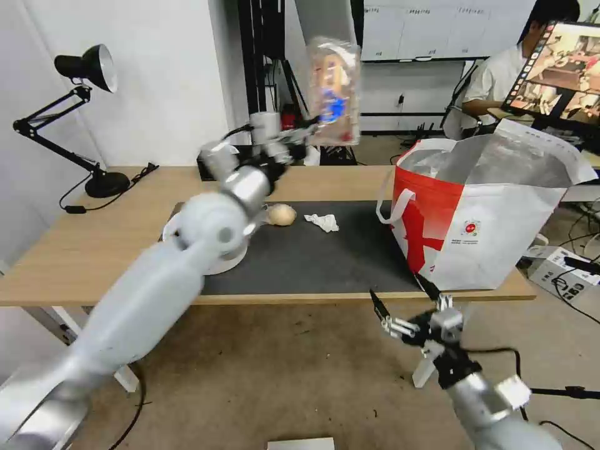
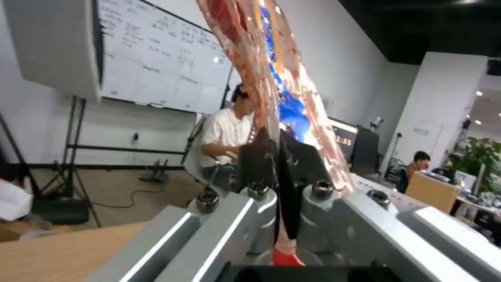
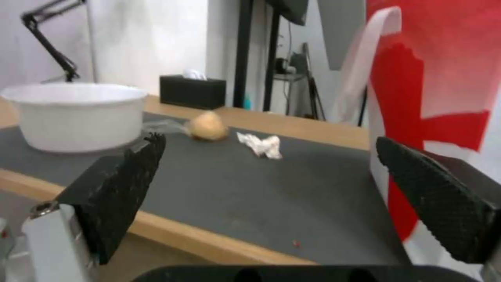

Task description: Pick up the trash from the table and place it into the takeout bag.

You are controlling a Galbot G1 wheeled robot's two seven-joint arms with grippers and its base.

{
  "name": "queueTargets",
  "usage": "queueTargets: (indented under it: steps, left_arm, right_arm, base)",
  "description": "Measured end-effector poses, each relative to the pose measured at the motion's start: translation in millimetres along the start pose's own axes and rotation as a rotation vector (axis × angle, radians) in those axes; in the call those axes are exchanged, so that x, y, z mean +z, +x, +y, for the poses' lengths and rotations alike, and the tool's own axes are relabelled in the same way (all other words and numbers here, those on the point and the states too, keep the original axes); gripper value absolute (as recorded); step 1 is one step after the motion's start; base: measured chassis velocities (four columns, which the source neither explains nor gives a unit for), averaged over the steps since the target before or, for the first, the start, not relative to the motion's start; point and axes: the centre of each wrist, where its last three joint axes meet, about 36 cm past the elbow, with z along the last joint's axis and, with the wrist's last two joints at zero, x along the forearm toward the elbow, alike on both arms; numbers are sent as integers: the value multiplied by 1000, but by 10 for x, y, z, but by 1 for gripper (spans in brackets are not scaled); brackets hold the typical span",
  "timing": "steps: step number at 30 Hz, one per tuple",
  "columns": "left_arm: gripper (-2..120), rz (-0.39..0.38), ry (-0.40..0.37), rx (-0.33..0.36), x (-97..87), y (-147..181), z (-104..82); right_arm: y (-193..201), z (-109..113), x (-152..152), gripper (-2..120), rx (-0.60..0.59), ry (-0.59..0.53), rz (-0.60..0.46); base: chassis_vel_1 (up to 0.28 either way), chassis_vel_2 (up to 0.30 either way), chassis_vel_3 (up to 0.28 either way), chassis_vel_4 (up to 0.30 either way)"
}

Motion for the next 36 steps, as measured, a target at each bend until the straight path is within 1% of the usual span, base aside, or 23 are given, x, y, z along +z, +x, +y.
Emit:
queueTargets:
  steps: [1, 2, 3, 5, 6, 7, 8, 9, 10, 12, 13, 15, 16, 18, 19, 21, 24, 26, 28, 29, 32, 34, 36]
  left_arm:
    - [0, 0, 0, 0, 0, 0, 0]
    - [0, 8, 1, -4, 76, -230, -80]
    - [0, 12, 0, -4, 106, -307, -112]
    - [0, 13, -2, -4, 131, -374, -148]
    - [0, 15, -12, 1, 182, -490, -216]
    - [0, 18, -54, -2, 300, -659, -312]
    - [0, 19, -85, 1, 372, -735, -363]
    - [0, 19, -85, 1, 372, -735, -363]
    - [0, 15, -154, 8, 489, -858, -460]
    - [0, 19, -232, 27, 649, -985, -596]
    - [0, 19, -232, 27, 649, -985, -596]
    - [0, 35, -322, 46, 848, -1100, -726]
    - [0, 35, -322, 46, 848, -1100, -726]
    - [0, 46, -427, 64, 1015, -1176, -765]
    - [0, 46, -427, 64, 1015, -1176, -765]
    - [0, 55, -513, 100, 1134, -1235, -798]
    - [0, 63, -539, 123, 1173, -1265, -821]
    - [0, 64, -541, 127, 1175, -1267, -821]
    - [0, 74, -536, 159, 1162, -1258, -810]
    - [0, 74, -536, 159, 1162, -1258, -810]
    - [0, 88, -485, 189, 1118, -1214, -801]
    - [0, 94, -470, 195, 1107, -1202, -798]
    - [0, 118, -435, 210, 1072, -1161, -793]
  right_arm:
    - [0, 0, 0, 100, 0, 0, 0]
    - [50, 38, 24, 100, 13, 9, 5]
    - [66, 56, 33, 100, 17, 10, 8]
    - [77, 69, 39, 100, 18, 10, 10]
    - [96, 95, 50, 100, 19, 9, 15]
    - [120, 134, 79, 100, 23, 6, 22]
    - [128, 151, 96, 100, 24, 4, 26]
    - [128, 151, 96, 100, 24, 4, 26]
    - [135, 174, 116, 100, 26, 1, 30]
    - [135, 205, 143, 100, 26, -6, 34]
    - [135, 205, 143, 100, 26, -6, 34]
    - [127, 234, 176, 100, 24, -14, 37]
    - [127, 234, 176, 100, 24, -14, 37]
    - [117, 248, 207, 100, 25, -18, 40]
    - [117, 248, 207, 100, 25, -18, 40]
    - [109, 246, 231, 100, 26, -19, 44]
    - [103, 240, 244, 100, 27, -17, 45]
    - [101, 239, 246, 100, 27, -17, 45]
    - [92, 235, 255, 100, 26, -17, 46]
    - [92, 235, 255, 100, 26, -17, 46]
    - [87, 229, 275, 100, 26, -16, 51]
    - [86, 228, 279, 100, 26, -16, 52]
    - [81, 230, 283, 100, 24, -17, 53]
  base:
    - [0, 0, 0, 0]
    - [0, 0, 0, 0]
    - [0, 0, 0, 0]
    - [0, 0, 0, 0]
    - [0, 0, 0, 0]
    - [0, 0, 0, 0]
    - [0, 0, 0, 0]
    - [0, 0, 0, 0]
    - [0, 0, 0, 0]
    - [0, 0, 0, 0]
    - [0, 0, 0, 0]
    - [0, 0, 0, 0]
    - [0, 0, 0, 0]
    - [0, 0, 0, 0]
    - [0, 0, 0, 0]
    - [0, 0, 0, 0]
    - [0, 0, 0, 0]
    - [0, 0, 0, 0]
    - [0, 0, 0, 0]
    - [0, 0, 0, 0]
    - [0, 0, 0, 0]
    - [0, 0, 0, 0]
    - [0, 0, 0, 0]
